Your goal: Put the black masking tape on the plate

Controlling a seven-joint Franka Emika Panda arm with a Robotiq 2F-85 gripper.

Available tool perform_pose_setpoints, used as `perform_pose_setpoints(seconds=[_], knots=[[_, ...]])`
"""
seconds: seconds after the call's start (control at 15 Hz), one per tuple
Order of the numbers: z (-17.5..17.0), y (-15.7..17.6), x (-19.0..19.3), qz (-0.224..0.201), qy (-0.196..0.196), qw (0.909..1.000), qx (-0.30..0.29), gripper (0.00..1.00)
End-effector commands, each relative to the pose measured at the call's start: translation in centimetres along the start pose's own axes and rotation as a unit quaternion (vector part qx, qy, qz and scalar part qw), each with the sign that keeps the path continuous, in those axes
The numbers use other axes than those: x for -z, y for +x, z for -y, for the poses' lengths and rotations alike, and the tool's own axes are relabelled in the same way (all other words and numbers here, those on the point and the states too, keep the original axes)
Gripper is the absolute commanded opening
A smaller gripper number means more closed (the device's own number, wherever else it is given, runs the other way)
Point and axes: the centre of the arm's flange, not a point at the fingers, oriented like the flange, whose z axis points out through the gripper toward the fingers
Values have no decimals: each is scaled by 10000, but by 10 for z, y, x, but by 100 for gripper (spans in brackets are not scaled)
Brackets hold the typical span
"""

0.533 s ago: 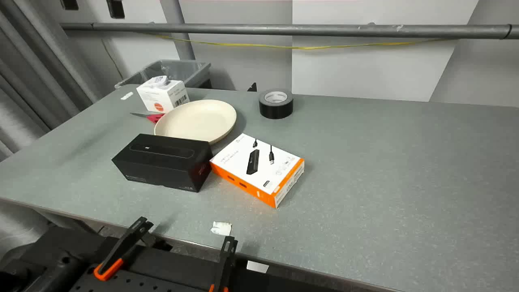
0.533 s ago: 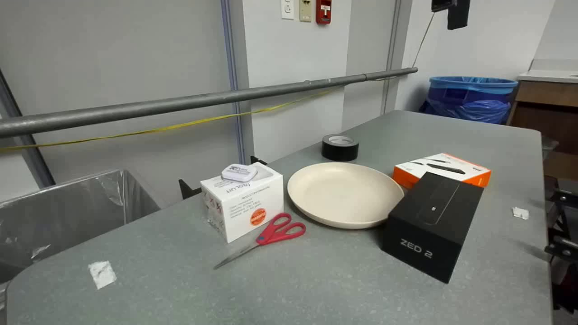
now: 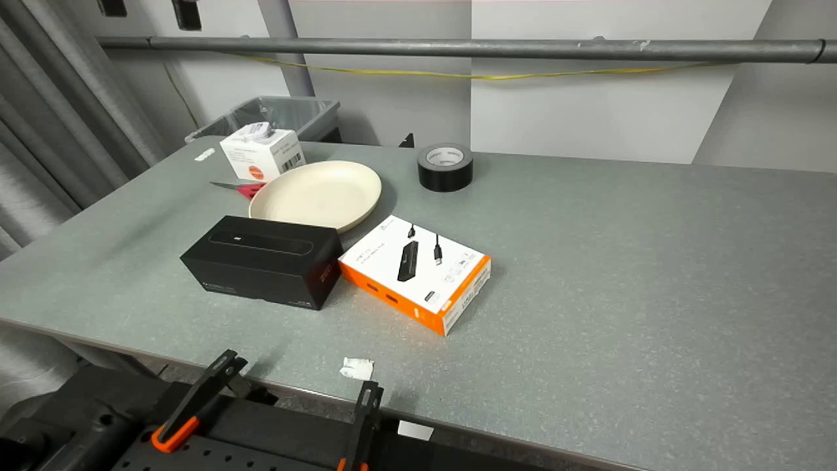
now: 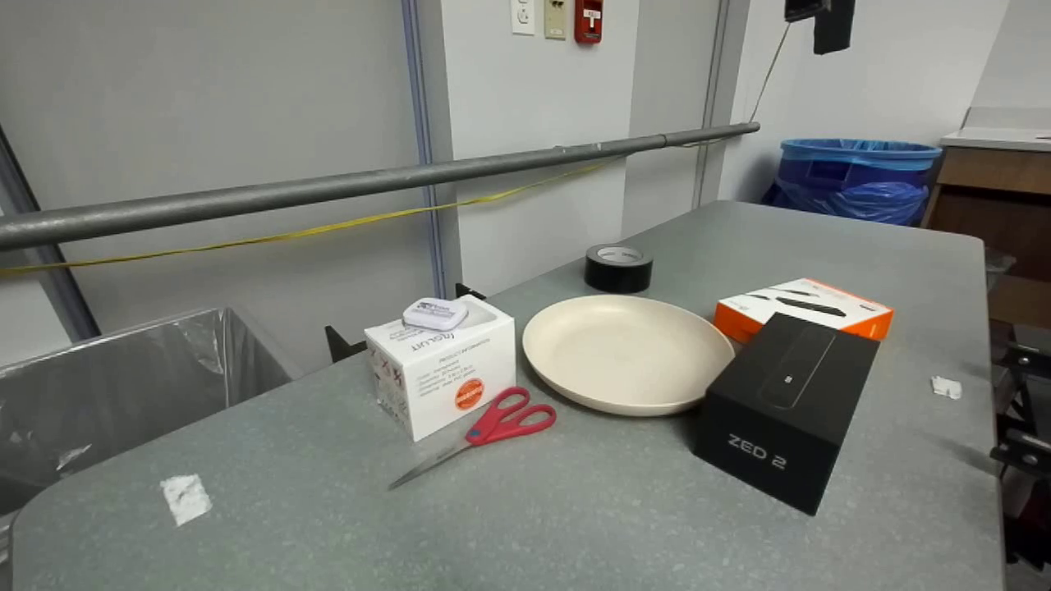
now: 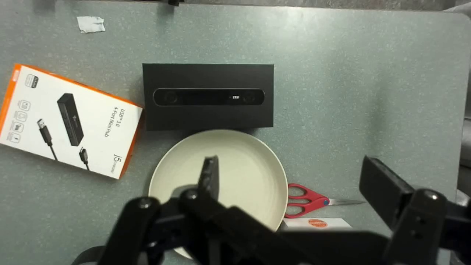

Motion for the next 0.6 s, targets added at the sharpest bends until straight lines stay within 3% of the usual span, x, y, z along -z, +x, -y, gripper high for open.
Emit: perform_pose_setpoints(seconds=[0.0, 0.27, 0.53], knots=[[0, 0, 0, 0, 0, 10000, 0, 100], [-1, 1, -1, 28, 23, 10000, 89, 100], [-30, 38, -12, -197, -142, 9994, 257, 100]])
